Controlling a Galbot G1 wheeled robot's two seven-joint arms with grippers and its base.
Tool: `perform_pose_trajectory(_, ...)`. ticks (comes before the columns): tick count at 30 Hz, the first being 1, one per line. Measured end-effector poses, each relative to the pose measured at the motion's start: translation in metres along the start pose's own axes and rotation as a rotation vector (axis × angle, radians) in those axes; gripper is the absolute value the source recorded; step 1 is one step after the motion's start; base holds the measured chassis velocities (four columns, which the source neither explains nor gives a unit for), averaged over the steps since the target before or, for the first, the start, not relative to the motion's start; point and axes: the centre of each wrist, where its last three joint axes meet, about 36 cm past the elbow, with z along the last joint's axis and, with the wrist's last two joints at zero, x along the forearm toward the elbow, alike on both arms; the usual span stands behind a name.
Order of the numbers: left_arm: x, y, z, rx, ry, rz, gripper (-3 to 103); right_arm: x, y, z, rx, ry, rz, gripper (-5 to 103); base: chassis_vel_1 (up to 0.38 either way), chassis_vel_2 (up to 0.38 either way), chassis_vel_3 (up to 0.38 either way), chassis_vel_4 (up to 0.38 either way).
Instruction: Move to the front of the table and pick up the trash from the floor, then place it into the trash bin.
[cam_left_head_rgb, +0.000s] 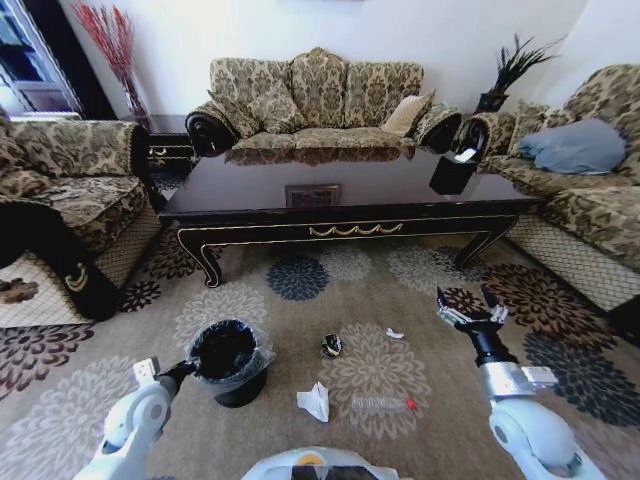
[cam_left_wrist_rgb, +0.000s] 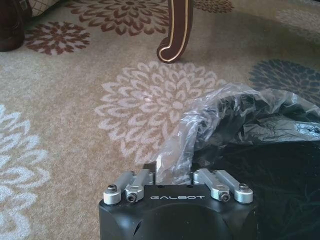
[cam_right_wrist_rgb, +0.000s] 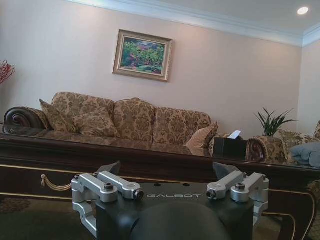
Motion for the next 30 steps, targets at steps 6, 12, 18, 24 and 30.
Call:
perform_pose_trajectory(6,-0.001,0.001,0.002,-0.008,0.002,-0.011,13,0.001,0.000,0.001,0.002,-0.001,-0.002,100,0.000,0.000,0.000,0.000)
perform_pose_trajectory(12,0.001,0.003,0.001,-0.010,-0.010,-0.026,3,0.002,0.001,0.005,0.003,0.013,0.004,100,0.000,0.000,0.000,0.000)
perform_pose_trajectory(18,0.018,0.012,-0.026,0.012,-0.085,-0.037,3,0.004,0.006,0.019,-0.017,0.080,0.046,100,0.000,0.000,0.000,0.000)
perform_pose_trajectory(24,0.040,0.019,-0.056,0.015,-0.160,-0.036,3,0.001,0.008,0.033,-0.030,0.144,0.042,100,0.000,0.000,0.000,0.000)
perform_pose_trajectory(30,0.060,0.016,-0.067,0.015,-0.190,-0.016,3,-0.002,-0.007,0.060,0.063,0.207,-0.095,100,0.000,0.000,0.000,0.000)
